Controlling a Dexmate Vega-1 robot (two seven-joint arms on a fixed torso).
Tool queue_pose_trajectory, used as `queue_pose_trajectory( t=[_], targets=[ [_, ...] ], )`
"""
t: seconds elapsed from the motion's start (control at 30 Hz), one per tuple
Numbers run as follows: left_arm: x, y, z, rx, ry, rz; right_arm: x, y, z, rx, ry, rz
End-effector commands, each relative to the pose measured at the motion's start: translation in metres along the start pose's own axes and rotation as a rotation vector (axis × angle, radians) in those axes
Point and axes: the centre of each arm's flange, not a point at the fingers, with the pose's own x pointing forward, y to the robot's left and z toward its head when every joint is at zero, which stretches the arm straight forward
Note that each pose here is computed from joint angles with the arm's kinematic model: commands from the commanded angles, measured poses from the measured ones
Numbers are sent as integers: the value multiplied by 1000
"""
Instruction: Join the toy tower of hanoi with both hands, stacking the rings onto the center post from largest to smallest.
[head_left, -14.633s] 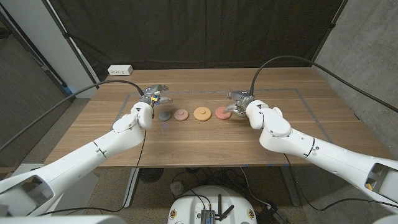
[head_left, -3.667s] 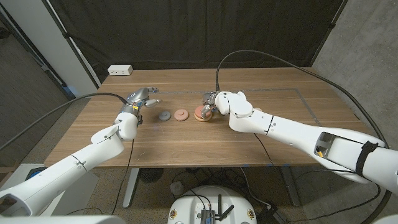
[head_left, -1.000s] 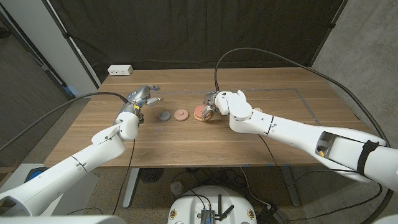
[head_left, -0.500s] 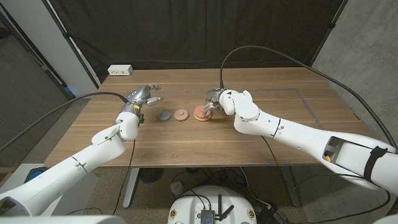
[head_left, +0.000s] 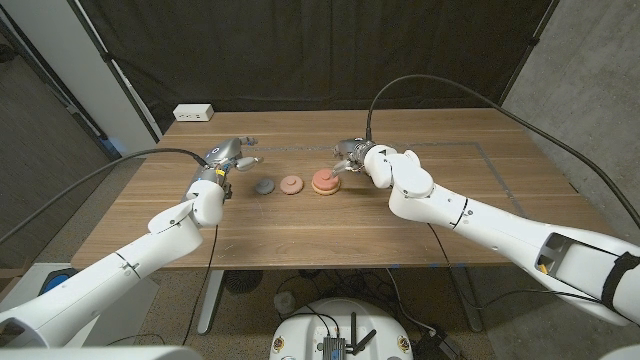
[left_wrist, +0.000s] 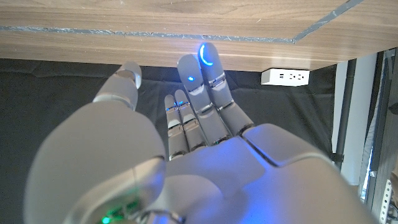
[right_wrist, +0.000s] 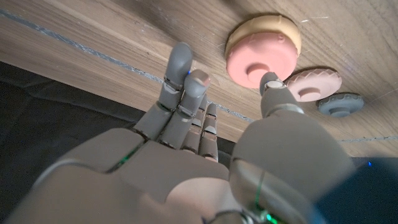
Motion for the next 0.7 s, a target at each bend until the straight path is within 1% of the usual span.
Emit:
queue_pose_trajectory(
  t=[0.03,0.2,0.3,0.47,0.6,0.7],
  targets=[
    [-4,0,9,-42,-4,10,-19,7,-27,64,-1,-121],
    [-1,-3,14,-45,-9,5,-26,7,-38,71,22,-141],
    [-1,-2,17,-26,-12,5,-29,7,-41,70,27,-157],
    [-6,-2,19,-11,11,10,-33,8,-47,88,31,-184],
    [-8,1,19,-3,20,19,-35,8,-55,108,53,-203],
    [-8,-1,19,-12,24,11,-38,9,-61,120,68,-215]
  ],
)
